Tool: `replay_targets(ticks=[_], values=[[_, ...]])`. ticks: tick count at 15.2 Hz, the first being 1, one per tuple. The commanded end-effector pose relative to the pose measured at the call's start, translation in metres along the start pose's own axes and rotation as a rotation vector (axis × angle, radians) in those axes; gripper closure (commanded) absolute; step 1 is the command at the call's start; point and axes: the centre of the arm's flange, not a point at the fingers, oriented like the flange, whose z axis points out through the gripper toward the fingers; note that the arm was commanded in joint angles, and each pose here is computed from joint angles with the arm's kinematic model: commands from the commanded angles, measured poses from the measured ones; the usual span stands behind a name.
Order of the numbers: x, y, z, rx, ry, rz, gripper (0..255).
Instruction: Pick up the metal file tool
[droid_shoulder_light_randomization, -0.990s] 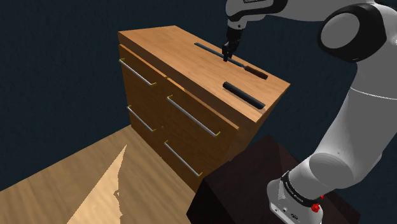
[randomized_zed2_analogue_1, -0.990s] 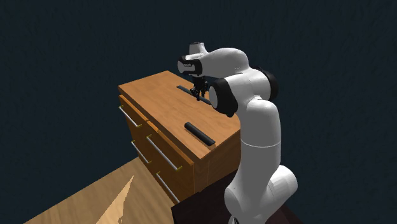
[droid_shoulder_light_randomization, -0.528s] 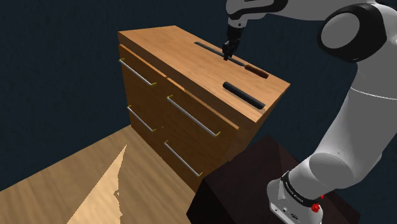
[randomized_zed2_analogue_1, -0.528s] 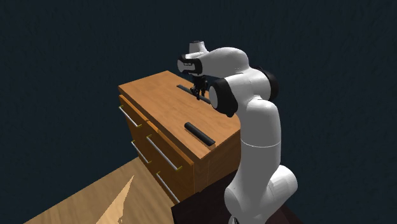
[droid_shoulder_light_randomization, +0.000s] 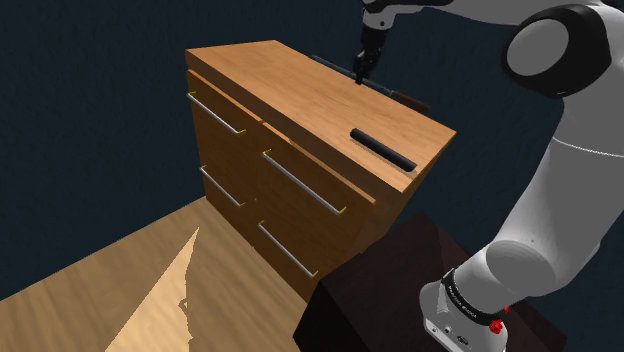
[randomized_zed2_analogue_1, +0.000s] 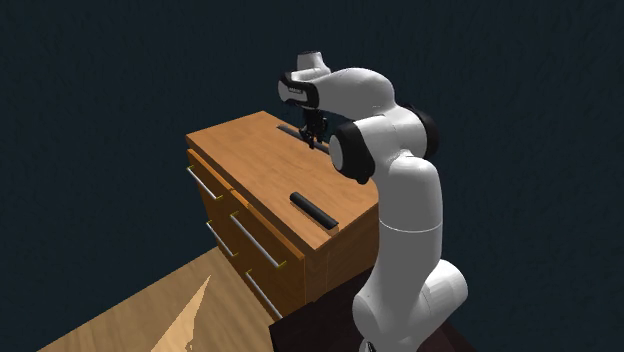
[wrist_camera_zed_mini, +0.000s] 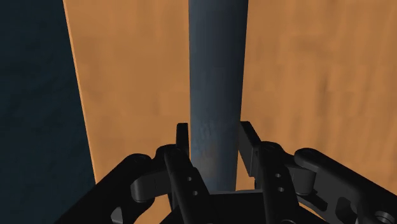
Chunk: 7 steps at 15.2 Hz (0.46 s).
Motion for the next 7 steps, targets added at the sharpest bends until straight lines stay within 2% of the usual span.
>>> replay_targets(ticks=[1, 5, 7], values=[[0.000, 0.001, -0.012, 0.000, 0.000, 0.000, 255], [0.000, 0.002, -0.033, 0.000, 0.000, 0.000, 255], [0.000, 0.002, -0.034, 0.000, 0.000, 0.000, 255]])
